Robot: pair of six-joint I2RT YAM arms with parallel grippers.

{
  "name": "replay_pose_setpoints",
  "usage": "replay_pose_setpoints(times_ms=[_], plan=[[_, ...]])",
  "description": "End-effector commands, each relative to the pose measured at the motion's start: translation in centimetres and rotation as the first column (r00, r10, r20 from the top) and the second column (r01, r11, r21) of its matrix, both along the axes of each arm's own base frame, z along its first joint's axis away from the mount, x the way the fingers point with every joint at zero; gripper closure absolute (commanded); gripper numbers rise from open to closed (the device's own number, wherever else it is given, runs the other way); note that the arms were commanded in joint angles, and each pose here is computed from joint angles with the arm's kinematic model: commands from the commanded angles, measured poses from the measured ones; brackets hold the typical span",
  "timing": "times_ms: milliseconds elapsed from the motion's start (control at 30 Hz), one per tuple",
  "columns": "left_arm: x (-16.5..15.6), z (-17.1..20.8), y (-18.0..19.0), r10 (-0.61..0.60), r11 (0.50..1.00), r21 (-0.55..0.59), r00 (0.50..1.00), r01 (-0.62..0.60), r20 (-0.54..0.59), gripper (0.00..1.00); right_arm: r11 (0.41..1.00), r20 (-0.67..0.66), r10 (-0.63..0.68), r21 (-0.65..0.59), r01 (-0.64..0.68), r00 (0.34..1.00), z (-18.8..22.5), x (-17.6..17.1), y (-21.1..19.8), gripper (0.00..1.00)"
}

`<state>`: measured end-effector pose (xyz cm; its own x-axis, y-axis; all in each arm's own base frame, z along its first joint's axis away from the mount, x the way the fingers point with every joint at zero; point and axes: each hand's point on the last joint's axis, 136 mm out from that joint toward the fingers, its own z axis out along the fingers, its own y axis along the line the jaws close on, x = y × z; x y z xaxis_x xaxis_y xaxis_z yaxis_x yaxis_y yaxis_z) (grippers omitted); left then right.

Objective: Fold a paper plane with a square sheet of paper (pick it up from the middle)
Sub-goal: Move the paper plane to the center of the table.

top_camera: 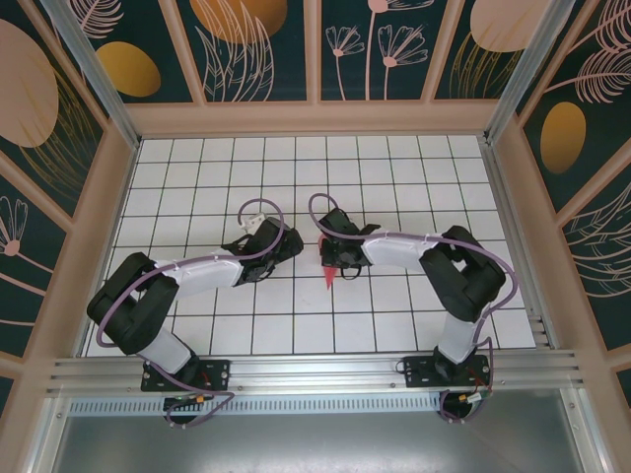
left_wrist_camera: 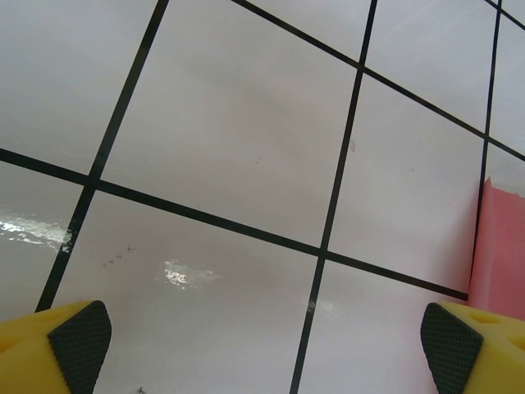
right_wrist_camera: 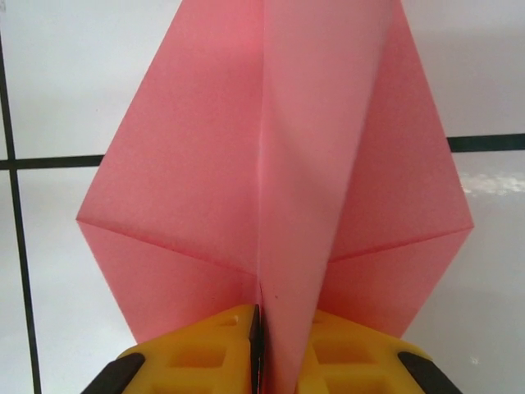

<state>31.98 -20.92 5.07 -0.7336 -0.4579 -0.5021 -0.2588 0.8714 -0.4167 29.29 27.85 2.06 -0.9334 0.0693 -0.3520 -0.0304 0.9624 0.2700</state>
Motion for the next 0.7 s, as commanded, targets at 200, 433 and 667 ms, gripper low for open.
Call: replay_pose_setpoints(times_ms=[200,433,667], plan=[[-0.2,0.1,1.6,0.032,0.999,0.032,0.999,-0.032,0.002,0.02,0.982,0.054,0.005,-0.189,0.005,0.999,1.2,0.7,-2.6,0.95],[-0.2,-0.1,1.8,0.034,0.999,0.035,0.999,-0.034,-0.002,0.01,0.949,0.03,0.151,-0.285,-0.136,0.988,1.4,0.7,-3.5,0.94],[-0.3,-0.5,1.7,0.026,0.999,0.036,1.0,-0.026,-0.015,0.01,0.959,0.004,0.14,-0.248,-0.134,0.99,0.5,0.8,-2.7,0.89]])
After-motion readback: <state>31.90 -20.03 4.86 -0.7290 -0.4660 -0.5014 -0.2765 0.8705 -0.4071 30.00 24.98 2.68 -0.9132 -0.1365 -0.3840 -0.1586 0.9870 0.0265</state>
